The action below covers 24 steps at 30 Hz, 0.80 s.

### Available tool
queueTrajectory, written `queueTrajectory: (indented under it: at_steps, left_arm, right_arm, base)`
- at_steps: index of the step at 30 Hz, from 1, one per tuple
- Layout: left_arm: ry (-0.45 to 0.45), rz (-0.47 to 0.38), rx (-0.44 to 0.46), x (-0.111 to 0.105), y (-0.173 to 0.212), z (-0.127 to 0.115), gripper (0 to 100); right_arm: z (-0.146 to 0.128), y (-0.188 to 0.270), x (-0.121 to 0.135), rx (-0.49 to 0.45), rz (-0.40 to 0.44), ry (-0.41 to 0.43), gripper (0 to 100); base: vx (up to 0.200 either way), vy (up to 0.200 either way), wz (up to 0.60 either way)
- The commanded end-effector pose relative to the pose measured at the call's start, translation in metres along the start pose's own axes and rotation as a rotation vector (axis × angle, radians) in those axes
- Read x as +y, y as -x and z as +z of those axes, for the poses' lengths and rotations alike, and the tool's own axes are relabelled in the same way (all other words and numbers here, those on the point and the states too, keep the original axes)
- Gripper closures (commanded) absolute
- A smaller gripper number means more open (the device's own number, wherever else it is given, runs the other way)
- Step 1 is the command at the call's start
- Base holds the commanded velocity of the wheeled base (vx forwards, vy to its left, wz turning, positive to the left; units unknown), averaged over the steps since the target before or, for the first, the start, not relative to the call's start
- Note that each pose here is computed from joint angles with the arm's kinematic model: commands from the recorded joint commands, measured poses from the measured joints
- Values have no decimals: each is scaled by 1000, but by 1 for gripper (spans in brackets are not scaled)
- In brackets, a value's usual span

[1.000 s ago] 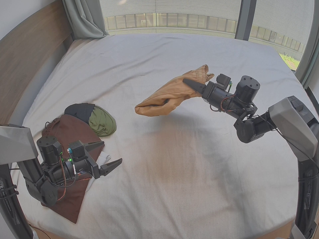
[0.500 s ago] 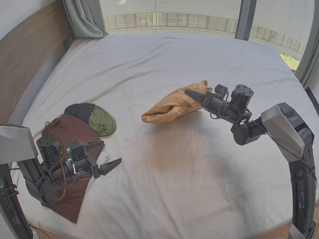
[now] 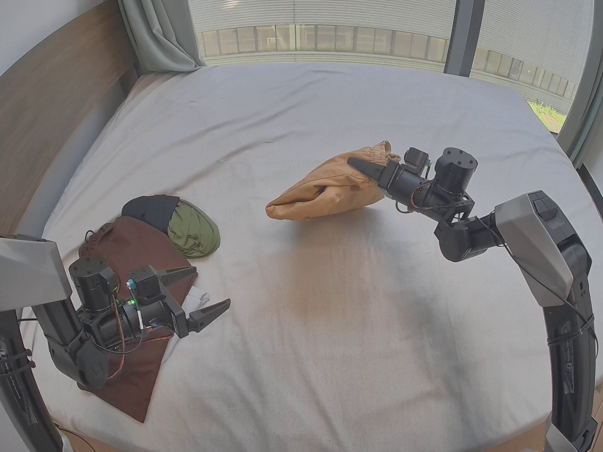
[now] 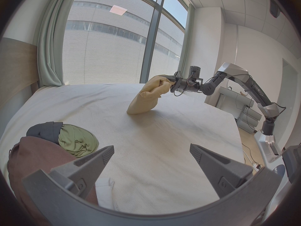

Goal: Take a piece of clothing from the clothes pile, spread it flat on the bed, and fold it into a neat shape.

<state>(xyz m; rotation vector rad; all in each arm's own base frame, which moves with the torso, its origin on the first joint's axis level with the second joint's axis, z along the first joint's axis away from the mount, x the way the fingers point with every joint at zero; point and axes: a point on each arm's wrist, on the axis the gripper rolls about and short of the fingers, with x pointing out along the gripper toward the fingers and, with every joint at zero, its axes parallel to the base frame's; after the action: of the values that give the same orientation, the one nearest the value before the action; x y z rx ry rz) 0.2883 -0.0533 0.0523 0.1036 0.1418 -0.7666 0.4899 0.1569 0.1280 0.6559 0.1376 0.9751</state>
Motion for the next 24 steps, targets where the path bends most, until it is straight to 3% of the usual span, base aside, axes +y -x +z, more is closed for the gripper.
queueTrajectory:
  at_steps: [1, 9, 12, 13, 18, 24]
  left_arm:
    - [3, -3, 5, -1, 0, -1, 0]
    - [3, -3, 5, -1, 0, -1, 0]
    - [4, -4, 6, -1, 0, -1, 0]
    - [3, -3, 5, -2, 1, -1, 0]
    - [3, -3, 3, -2, 2, 0, 0]
    - [7, -4, 8, -2, 3, -1, 0]
  right_arm:
    - [18, -8, 8, -24, 21, 24, 100]
    - [29, -19, 1, -41, 22, 35, 100]
    - [17, -19, -12, -20, -13, 4, 100]
    - [-1, -19, -29, -1, -65, -33, 100]
    - [-48, -14, -72, 57, -156, -108, 100]
    - [-47, -14, -73, 56, -159, -109, 100]
  base:
    - [0, 0, 0]
    - [0, 0, 0]
    - [0, 0, 0]
    - [0, 0, 0]
    - [0, 0, 0]
    - [0, 0, 0]
